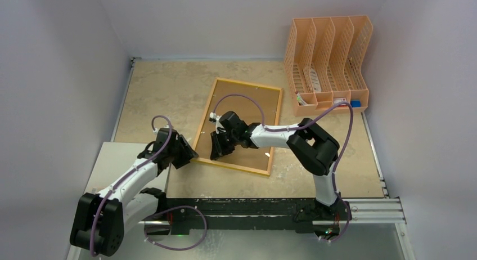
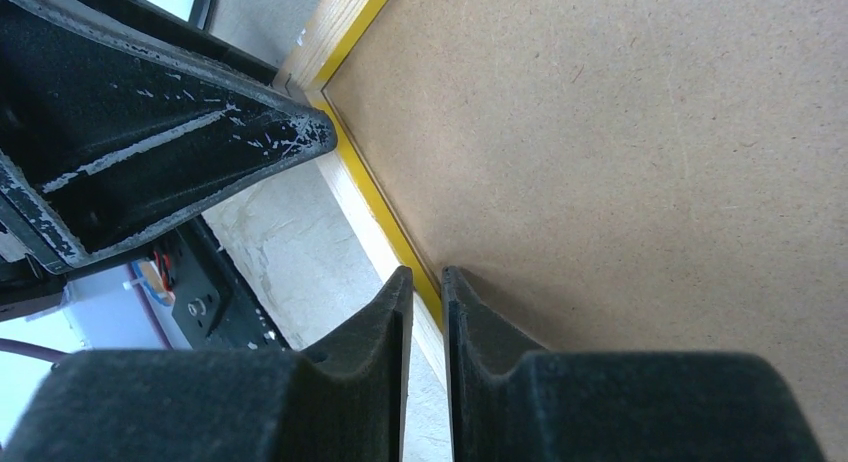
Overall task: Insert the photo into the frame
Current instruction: Install the photo frame at the center of the board.
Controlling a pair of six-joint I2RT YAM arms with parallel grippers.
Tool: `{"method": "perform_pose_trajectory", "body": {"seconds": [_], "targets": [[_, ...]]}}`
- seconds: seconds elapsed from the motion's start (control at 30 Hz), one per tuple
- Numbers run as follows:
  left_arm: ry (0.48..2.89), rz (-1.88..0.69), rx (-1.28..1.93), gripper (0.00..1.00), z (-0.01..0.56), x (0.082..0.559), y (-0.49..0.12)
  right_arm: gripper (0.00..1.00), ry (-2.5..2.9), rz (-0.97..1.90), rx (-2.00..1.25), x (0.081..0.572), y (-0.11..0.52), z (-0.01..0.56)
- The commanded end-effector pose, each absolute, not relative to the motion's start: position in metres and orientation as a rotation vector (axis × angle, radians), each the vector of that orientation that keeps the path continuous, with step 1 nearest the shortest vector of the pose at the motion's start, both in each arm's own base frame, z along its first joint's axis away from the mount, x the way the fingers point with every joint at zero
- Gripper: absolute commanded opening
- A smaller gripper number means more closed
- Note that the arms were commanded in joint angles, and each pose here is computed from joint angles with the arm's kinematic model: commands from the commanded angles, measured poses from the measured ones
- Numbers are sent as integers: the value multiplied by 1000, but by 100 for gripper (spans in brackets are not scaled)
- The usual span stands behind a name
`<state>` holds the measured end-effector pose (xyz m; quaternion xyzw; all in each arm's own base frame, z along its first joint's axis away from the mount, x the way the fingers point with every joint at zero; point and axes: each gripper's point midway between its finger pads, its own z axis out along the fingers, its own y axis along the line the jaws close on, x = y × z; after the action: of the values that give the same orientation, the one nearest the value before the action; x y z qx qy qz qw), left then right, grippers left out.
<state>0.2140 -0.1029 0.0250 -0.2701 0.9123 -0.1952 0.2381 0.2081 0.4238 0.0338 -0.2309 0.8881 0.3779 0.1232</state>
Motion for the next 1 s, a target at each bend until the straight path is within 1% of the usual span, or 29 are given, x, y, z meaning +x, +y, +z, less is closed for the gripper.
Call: {"method": "perform_pose_trajectory", "body": {"seconds": [0.0,0.5,0.6,0.73,0.83,0.9,0.97], "targets": [[2522,-483,-743,48,13,208,-97,19,2654,1048,-714,200,415,25],[2510,-456,-746,47,14,210,-94,19,2731,934,-698,200,402,18],[2505,-455,-745,47,15,212,-94,21,2644,1025,-710,203,413,40],[2483,-459,-743,48,19,218,-94,25,2508,1129,-685,213,429,86],[2453,-448,-744,49,25,226,-92,30,2432,1078,-587,232,428,111],[2437,-454,-740,51,28,230,-93,32,2418,1008,-490,245,418,116],[2422,-464,-735,52,30,235,-94,34,2402,917,-377,268,398,117]]}}
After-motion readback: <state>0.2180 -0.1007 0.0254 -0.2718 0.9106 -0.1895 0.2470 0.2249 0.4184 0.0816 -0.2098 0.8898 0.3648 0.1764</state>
